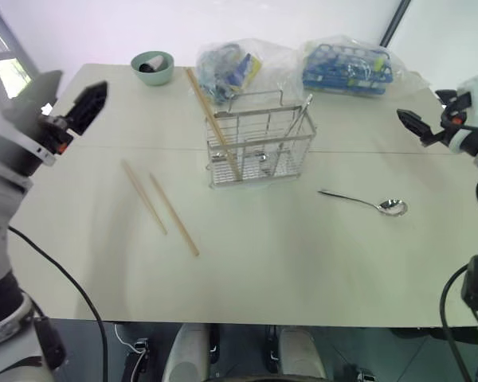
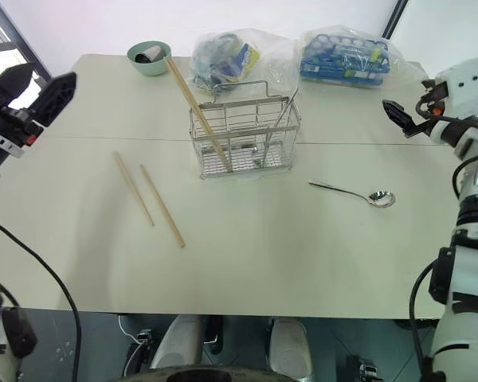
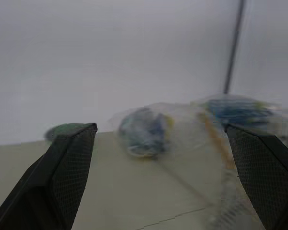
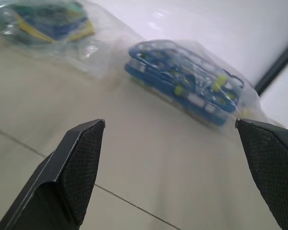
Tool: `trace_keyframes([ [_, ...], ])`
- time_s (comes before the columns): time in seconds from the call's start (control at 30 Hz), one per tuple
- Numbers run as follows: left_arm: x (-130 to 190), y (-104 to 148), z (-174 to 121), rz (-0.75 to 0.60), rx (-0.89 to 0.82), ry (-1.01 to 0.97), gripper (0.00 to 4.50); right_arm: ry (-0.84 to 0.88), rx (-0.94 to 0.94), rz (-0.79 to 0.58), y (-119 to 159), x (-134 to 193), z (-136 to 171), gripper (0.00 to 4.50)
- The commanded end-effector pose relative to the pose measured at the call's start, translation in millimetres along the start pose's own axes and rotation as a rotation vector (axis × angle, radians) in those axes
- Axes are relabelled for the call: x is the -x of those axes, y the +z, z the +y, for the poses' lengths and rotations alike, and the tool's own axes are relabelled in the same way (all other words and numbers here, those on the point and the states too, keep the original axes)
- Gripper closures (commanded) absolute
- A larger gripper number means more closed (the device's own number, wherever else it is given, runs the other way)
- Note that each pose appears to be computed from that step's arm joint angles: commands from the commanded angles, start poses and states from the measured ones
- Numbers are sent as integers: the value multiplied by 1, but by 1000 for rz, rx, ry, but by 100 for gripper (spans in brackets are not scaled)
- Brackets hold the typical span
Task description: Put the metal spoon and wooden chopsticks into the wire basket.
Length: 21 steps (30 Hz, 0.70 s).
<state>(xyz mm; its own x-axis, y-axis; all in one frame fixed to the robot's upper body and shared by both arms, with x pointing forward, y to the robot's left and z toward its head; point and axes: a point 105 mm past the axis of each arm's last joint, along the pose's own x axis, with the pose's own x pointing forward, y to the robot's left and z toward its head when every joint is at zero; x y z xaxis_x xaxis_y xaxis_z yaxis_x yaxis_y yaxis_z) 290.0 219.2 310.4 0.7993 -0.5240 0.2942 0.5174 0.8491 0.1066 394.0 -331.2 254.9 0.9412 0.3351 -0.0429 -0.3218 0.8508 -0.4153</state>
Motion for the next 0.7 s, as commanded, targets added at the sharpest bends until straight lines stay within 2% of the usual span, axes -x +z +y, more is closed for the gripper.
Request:
trace_keyframes([
  [0.03,-2,-8,-58,93,37,-339,3,235,56,84,-4,-1,22,0],
  [0.13,6,-28,-93,212,50,-565,3,437,75,170,-14,-1,45,0],
  [0.27,4,-45,-108,283,29,-663,3,594,90,273,-28,0,64,0],
  [0.5,-7,-52,-124,288,-14,-759,3,689,64,487,-58,-1,80,0],
  [0.7,-11,-51,-125,284,-40,-761,3,699,54,582,-75,0,87,0],
])
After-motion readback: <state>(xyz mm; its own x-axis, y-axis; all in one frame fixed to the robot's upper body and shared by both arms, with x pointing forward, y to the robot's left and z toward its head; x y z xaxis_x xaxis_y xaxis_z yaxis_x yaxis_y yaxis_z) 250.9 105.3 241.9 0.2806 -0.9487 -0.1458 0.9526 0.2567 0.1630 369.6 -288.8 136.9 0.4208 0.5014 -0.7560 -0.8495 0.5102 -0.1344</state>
